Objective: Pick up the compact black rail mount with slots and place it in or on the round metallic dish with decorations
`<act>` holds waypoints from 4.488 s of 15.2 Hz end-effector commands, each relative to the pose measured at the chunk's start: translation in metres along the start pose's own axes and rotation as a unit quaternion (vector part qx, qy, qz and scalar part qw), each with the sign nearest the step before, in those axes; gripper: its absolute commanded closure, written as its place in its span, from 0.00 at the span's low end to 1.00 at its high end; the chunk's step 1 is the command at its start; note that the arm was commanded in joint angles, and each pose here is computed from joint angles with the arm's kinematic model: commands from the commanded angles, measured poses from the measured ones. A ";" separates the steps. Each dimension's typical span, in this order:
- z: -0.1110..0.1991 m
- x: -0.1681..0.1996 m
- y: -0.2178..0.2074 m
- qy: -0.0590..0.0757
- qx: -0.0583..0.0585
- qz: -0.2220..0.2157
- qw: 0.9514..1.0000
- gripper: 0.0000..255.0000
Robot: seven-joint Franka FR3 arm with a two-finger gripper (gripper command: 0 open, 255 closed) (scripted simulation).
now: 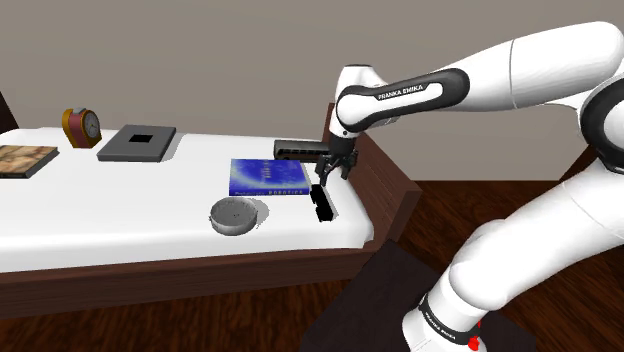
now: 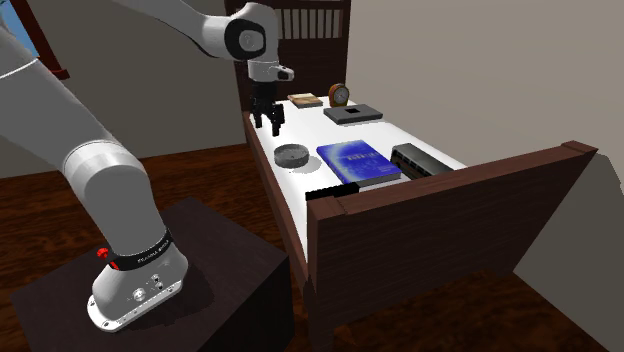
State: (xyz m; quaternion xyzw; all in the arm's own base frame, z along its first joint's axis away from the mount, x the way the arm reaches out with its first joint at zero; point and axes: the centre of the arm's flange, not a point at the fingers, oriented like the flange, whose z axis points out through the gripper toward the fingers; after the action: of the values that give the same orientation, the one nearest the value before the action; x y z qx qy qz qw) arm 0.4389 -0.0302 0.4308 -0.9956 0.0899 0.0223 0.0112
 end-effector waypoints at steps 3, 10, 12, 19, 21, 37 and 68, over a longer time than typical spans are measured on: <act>0.035 0.035 0.020 0.002 -0.004 0.029 1.000 0.00; 0.097 0.090 0.057 0.004 -0.010 0.078 0.997 0.00; 0.115 0.106 0.069 0.004 -0.012 0.092 0.996 0.00; 0.176 0.156 0.114 0.006 -0.019 0.141 0.990 0.00; 0.193 0.170 0.128 0.007 -0.021 0.155 0.988 0.00; 0.262 0.192 0.154 0.008 -0.024 0.178 0.984 0.00; 0.167 0.188 0.152 0.008 -0.024 0.178 0.984 1.00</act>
State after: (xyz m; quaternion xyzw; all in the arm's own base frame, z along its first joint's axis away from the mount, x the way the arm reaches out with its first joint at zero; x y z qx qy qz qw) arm 0.5883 -0.2089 0.2475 -0.9639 0.2652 0.0182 -0.0173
